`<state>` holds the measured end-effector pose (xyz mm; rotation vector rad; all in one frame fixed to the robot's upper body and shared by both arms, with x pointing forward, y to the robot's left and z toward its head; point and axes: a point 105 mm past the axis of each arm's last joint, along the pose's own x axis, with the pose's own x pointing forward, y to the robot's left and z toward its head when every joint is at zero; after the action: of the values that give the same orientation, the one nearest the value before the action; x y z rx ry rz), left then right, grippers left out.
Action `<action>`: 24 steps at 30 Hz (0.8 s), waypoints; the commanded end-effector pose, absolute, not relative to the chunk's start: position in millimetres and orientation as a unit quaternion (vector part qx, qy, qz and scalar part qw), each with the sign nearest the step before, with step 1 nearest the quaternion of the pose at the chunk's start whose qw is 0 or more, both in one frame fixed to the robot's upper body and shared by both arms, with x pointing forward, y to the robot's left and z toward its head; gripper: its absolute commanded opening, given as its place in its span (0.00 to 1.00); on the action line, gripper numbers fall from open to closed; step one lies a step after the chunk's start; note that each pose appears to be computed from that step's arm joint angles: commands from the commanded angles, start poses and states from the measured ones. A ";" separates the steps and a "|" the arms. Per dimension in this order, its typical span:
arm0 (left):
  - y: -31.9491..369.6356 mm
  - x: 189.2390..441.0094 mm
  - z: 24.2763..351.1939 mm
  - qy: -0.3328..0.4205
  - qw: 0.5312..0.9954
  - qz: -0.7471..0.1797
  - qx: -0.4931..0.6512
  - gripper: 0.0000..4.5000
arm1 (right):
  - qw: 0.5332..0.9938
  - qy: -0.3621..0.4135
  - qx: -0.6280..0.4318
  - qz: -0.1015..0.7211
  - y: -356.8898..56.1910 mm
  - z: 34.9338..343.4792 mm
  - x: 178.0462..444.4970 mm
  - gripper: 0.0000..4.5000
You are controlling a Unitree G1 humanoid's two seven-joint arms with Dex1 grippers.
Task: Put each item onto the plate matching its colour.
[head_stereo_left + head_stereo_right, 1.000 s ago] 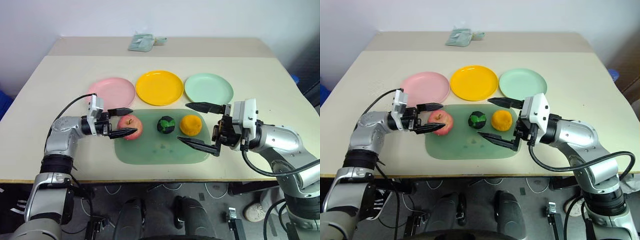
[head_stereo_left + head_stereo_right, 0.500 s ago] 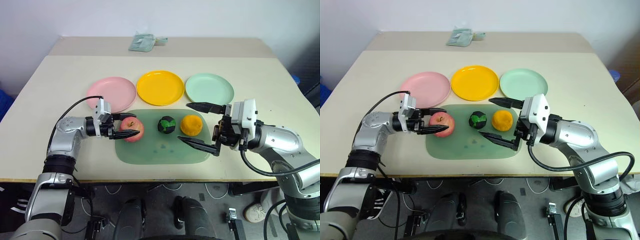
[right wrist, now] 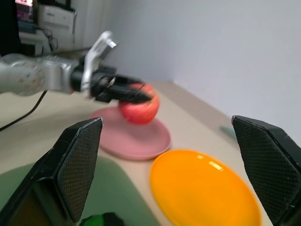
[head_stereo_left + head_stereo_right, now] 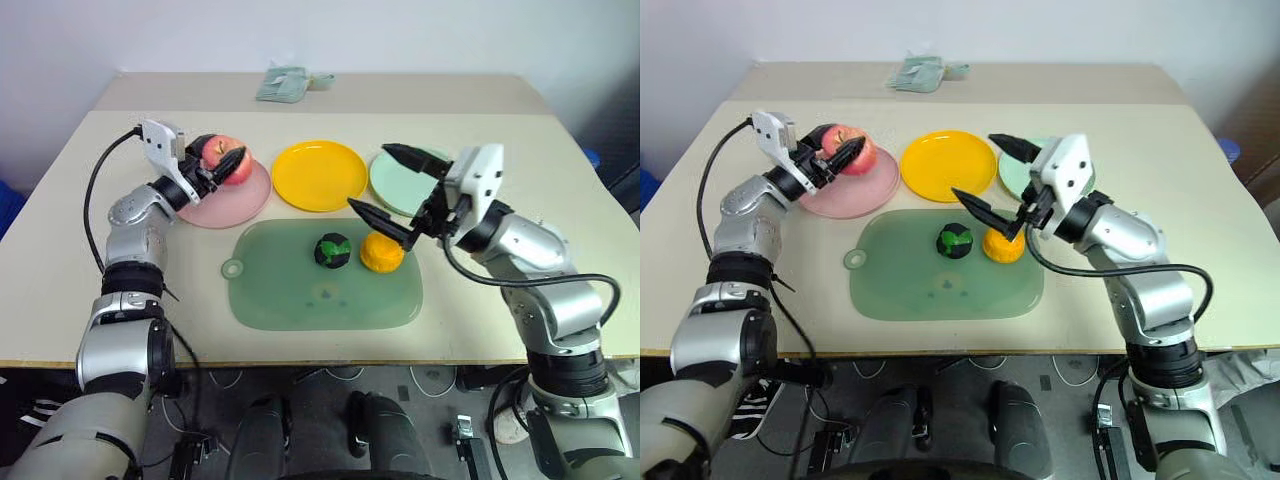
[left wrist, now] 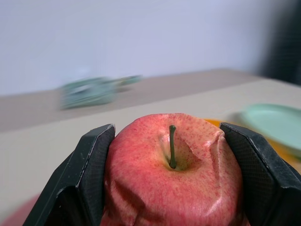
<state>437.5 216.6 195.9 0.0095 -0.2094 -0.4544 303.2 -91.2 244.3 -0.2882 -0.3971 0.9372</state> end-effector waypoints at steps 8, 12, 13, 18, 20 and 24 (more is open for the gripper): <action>233.3 445.6 195.0 -0.107 0.982 -0.156 0.006 0.97 | 0.857 -0.205 -0.156 0.446 -91.5 253.6 301.3 1.00; 236.5 440.4 207.6 -0.130 0.975 -0.176 0.028 0.99 | 0.857 -0.191 -0.155 0.453 -91.5 249.5 300.5 1.00; 237.4 438.3 209.2 -0.131 0.973 -0.184 0.043 0.99 | 0.857 -0.184 -0.156 0.455 -91.0 247.3 300.5 1.00; 239.5 419.6 231.5 -0.163 0.947 -0.271 0.060 0.99 | 0.863 -0.130 -0.129 0.471 -90.6 236.4 303.5 1.00; 230.5 405.3 237.2 -0.166 0.920 -0.354 0.019 0.99 | 0.866 -0.113 -0.116 0.473 -90.9 234.7 305.2 1.00; 206.2 348.2 223.3 -0.100 0.820 -0.564 -0.015 0.99 | 0.865 -0.076 -0.100 0.487 -91.7 229.0 304.0 1.00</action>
<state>368.6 217.0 215.9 -0.0109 -0.2178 -1.0314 309.2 -91.4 216.7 -0.2018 -0.1275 1.0010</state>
